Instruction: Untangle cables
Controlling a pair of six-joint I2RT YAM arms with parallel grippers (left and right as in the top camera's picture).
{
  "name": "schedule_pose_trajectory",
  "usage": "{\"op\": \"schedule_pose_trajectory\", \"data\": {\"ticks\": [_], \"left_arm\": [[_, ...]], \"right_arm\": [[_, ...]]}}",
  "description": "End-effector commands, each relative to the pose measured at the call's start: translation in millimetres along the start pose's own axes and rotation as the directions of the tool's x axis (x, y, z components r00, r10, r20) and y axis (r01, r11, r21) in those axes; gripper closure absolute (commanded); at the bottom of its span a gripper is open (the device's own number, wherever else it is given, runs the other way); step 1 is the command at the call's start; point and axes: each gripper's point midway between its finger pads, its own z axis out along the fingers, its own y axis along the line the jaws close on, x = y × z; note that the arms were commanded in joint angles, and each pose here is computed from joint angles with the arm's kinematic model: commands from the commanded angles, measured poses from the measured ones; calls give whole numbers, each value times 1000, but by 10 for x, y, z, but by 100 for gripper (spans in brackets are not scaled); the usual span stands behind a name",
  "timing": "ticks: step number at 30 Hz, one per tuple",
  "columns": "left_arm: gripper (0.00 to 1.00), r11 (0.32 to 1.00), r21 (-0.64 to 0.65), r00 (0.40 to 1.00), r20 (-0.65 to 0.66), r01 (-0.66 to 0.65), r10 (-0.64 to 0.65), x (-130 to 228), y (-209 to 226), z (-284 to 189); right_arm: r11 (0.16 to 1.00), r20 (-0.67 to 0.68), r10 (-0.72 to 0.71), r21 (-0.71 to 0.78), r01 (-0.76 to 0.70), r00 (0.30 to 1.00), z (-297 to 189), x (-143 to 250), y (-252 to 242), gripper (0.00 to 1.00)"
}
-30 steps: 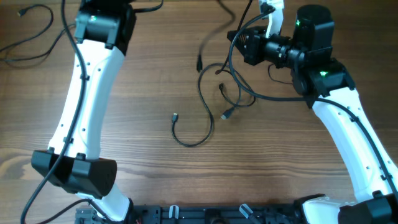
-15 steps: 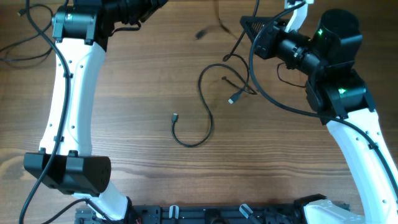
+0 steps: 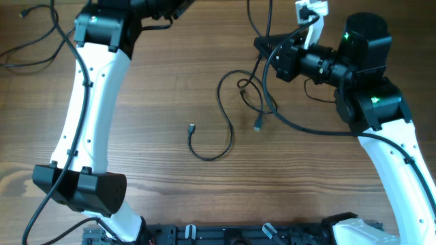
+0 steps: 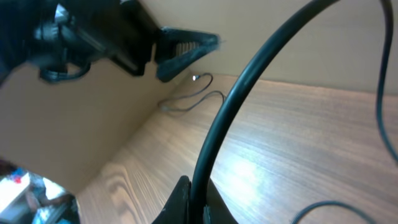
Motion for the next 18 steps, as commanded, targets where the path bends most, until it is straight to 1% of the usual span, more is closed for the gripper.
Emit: {"op": "schedule_pose_trajectory", "data": {"ticks": [1,3,5,7,10,12,14,18], "left_arm": [[0,999,47,999,-39,8,-6,146,-207,51],[0,998,56,999,-45,0,2,180,-251,78],[0,998,64,998,-54,-5,8,224,-292,107],[0,998,68,998,-64,17,-13,260,-319,128],[0,992,65,992,-79,107,-101,300,-348,151],[0,979,60,978,-90,193,-187,322,-364,163],[3,963,51,961,-96,265,-259,328,-361,163],[3,915,26,910,-116,403,-397,390,-367,186]], "right_arm": [[969,-10,-224,-107,221,975,-42,64,209,96],[950,-7,-283,-138,280,959,-48,88,255,96],[936,-6,-327,-137,323,945,-42,102,243,96],[934,-9,-335,-139,330,942,-25,116,226,95],[933,-15,-329,-157,323,944,-8,140,230,95],[935,-18,-324,-156,318,946,2,144,218,96],[937,-20,-320,-157,313,947,7,147,213,96],[946,-24,-291,-156,284,956,7,147,213,96]]}}
